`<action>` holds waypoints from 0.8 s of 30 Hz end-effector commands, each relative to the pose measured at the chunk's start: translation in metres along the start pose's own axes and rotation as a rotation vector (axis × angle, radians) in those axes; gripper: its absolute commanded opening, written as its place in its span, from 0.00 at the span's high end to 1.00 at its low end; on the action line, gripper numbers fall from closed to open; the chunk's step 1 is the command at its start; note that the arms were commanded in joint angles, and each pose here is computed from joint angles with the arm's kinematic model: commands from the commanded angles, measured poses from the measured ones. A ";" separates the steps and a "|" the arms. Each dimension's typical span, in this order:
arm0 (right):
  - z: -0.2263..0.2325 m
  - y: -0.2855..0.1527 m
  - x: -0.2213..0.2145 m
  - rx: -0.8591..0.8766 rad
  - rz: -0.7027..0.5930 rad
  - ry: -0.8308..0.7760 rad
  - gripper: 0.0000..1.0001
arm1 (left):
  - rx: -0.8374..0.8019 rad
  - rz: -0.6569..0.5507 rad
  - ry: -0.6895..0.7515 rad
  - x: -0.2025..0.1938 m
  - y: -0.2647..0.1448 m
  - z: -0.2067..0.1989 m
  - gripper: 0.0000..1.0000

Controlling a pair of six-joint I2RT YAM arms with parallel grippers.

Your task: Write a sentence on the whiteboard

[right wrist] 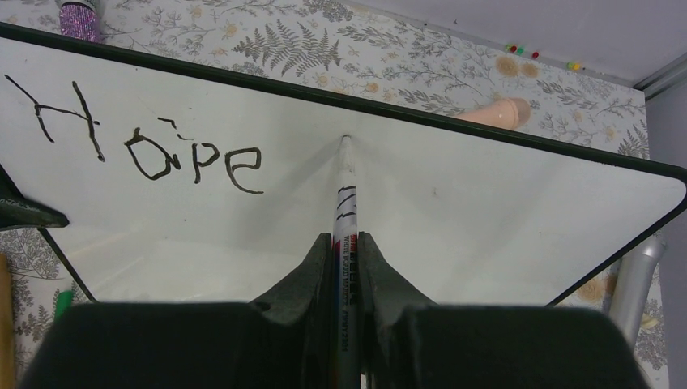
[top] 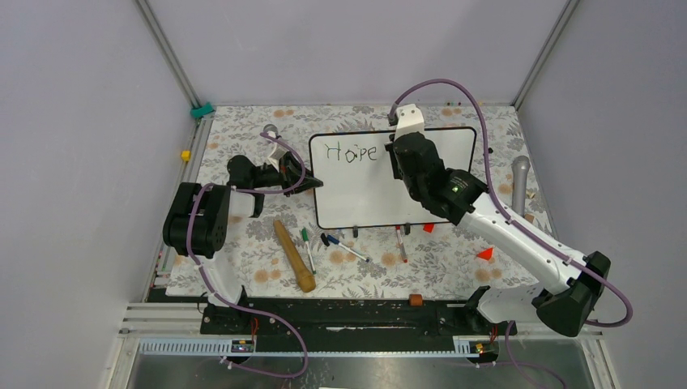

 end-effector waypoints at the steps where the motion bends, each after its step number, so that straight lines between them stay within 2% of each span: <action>1: -0.004 0.001 0.010 -0.031 -0.030 0.043 1.00 | -0.045 0.013 0.208 0.006 0.000 0.001 1.00; 17: 0.003 -0.006 -0.026 0.058 0.057 0.063 1.00 | -0.042 0.011 0.210 0.007 0.000 0.001 1.00; 24: 0.001 -0.011 -0.028 0.070 0.062 0.071 1.00 | -0.044 0.012 0.209 0.006 0.000 0.001 1.00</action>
Point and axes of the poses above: each gripper's point midway between its finger pads, its own y axis out along the fingers, its own z axis along the line the jaws close on, x = y × z, the point moved 10 cm from there along -y, back along the fingers, and after that the axes turned 9 degrees about -y, right-handed, at the moved point
